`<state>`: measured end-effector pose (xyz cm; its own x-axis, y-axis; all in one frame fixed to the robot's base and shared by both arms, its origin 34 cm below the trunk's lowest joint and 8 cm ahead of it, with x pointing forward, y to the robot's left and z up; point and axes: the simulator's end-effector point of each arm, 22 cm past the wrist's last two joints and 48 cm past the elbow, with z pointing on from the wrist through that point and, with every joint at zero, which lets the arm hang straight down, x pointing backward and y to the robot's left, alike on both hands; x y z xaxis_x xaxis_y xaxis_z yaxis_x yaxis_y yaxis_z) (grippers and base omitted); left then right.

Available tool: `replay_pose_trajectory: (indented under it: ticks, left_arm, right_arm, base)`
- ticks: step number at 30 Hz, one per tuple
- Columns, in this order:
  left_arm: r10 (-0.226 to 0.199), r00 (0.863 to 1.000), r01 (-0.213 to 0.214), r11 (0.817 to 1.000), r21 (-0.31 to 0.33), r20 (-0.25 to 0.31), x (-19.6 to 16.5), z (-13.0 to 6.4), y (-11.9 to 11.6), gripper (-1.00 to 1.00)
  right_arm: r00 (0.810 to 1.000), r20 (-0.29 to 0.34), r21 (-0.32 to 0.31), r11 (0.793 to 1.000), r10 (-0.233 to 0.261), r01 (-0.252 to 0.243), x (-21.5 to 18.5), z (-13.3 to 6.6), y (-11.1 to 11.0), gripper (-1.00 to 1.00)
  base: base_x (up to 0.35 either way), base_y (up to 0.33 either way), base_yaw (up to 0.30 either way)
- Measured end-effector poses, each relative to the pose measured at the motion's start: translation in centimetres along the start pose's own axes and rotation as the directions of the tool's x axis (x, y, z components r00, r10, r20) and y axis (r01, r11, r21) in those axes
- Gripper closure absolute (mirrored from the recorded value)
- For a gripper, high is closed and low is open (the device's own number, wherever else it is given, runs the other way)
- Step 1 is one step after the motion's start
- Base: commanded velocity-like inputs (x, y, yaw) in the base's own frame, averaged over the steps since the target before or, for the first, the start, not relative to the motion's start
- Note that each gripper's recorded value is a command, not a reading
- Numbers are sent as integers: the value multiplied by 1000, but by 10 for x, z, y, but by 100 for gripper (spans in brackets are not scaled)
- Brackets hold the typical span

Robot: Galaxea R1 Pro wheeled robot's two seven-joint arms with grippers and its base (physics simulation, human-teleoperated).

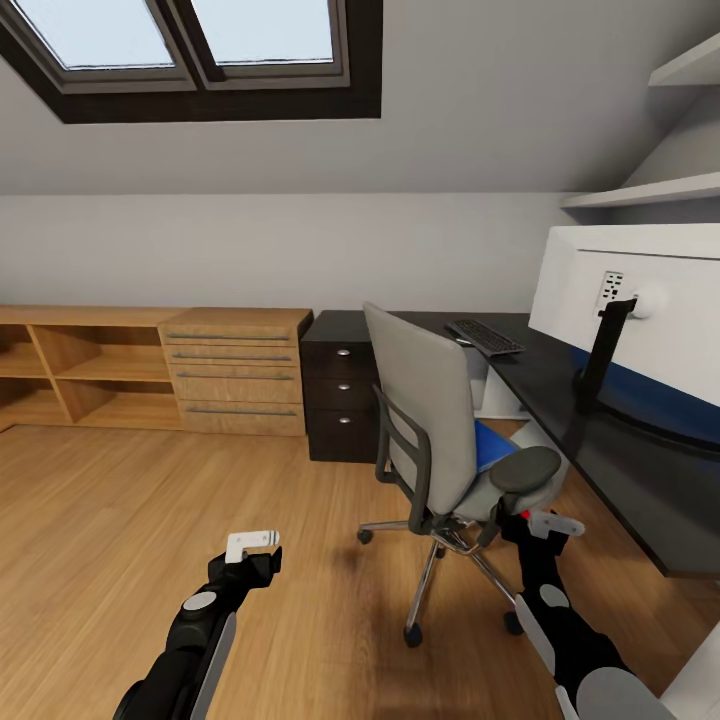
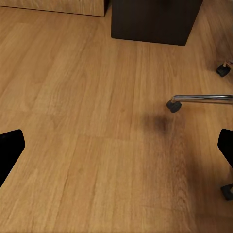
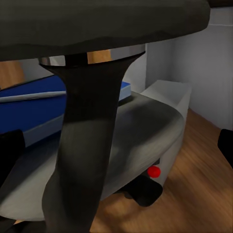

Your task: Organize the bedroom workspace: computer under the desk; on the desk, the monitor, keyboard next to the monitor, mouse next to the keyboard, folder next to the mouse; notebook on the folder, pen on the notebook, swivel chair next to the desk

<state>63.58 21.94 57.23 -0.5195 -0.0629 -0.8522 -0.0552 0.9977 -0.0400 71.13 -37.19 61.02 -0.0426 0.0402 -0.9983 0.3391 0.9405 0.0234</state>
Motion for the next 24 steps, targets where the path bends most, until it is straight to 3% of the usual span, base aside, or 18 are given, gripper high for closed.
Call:
replay_pose_trajectory:
  ticks: [15, 24]
  left_arm:
    - [0, 1000, 0, 1000, 0, 1, 0, 0, 0, -100]
    - [7, 1000, -7, 1000, -9, 2, 0, 1, 7, -100]
  right_arm:
    - [1000, 0, -37, 999, -5, 5, 0, 0, 7, -100]
    - [1000, -1, -42, 999, -4, 4, 1, -1, 9, -100]
  base:
    - [-5, -2, 0]
    - [-195, -157, 0]
